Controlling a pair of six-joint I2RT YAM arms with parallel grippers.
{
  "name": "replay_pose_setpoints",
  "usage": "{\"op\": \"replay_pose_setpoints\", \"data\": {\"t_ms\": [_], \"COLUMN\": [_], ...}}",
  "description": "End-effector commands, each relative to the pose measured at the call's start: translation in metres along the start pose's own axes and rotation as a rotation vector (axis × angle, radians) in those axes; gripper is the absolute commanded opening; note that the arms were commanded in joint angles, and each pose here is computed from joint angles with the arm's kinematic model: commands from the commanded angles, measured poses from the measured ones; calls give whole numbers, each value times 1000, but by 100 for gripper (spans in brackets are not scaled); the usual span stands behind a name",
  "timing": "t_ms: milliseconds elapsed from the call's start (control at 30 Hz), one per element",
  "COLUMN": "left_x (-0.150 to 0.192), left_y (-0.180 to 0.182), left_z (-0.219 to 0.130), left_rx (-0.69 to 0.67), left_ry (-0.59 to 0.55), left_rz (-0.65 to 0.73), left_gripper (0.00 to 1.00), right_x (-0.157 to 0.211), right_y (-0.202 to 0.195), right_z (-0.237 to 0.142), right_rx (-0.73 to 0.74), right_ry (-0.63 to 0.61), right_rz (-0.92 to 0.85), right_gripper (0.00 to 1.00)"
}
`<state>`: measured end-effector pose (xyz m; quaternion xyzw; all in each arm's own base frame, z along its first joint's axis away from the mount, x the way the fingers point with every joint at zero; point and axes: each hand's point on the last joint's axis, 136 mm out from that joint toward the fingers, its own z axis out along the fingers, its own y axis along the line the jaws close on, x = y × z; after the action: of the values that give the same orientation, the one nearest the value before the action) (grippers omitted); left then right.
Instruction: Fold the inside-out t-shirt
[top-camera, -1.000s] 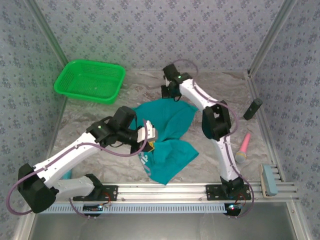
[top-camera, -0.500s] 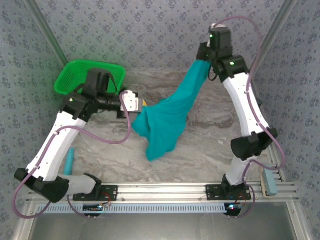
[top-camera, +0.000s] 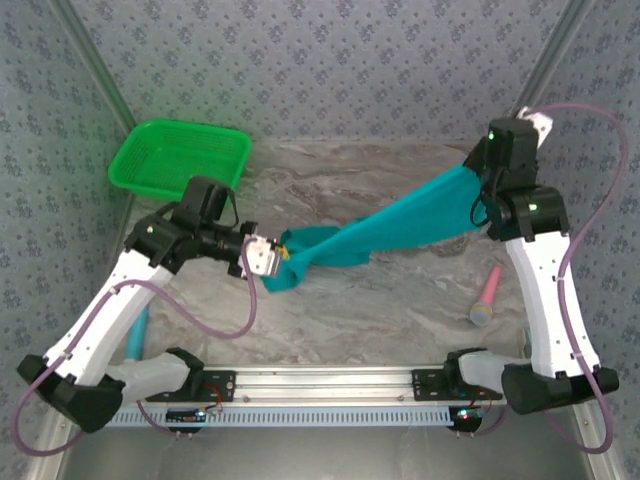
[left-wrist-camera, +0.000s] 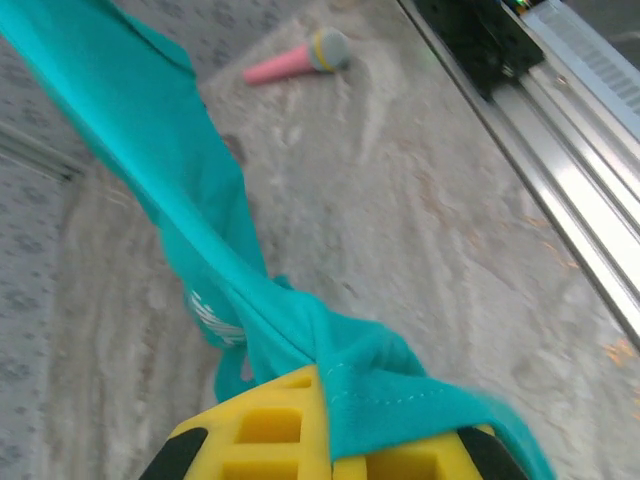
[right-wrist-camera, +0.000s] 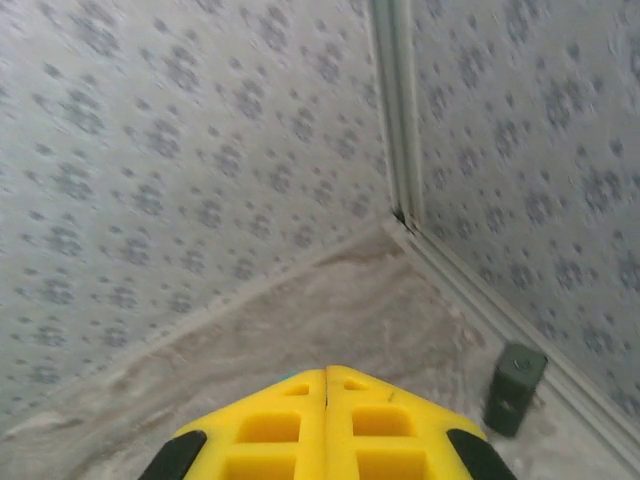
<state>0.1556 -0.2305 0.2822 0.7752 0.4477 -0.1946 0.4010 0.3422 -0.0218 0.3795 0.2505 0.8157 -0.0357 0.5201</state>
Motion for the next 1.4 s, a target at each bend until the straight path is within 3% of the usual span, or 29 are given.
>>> {"op": "replay_pose_setpoints", "data": {"t_ms": [0, 133, 333, 467, 567, 700, 967, 1100, 1267, 1367], "left_x": [24, 28, 18, 28, 38, 28, -20, -48, -107, -131], "left_y": [-26, -17, 58, 126, 176, 209, 154, 124, 98, 97], "left_z": [3, -1, -28, -43, -62, -80, -93, -113, -145, -155], "left_rx": [27, -38, -136, -235, -308, -362, -320, -372, -416, -408], "left_ry": [96, 129, 164, 171, 202, 188, 98, 57, -98, -188], "left_rz": [-64, -42, 47, 54, 52, 85, 146, 181, 256, 302], "left_gripper": [0, 0, 0, 0, 0, 0, 0, 0, 0, 0], "right_x": [61, 64, -2, -60, -97, -122, -97, -67, -47, -43], "right_y": [-7, 10, 87, 111, 119, 105, 53, 40, 16, 7], "right_z": [25, 41, 75, 93, 88, 56, -32, -90, -142, -146], "right_rx": [35, -34, -231, -237, -298, -288, -300, -349, -392, -354], "right_ry": [179, 168, 68, -61, -164, -235, -240, -259, -243, -223], "right_rz": [7, 54, 86, 103, 134, 146, 180, 189, 245, 264], "right_gripper": [0, 0, 0, 0, 0, 0, 0, 0, 0, 0]}}
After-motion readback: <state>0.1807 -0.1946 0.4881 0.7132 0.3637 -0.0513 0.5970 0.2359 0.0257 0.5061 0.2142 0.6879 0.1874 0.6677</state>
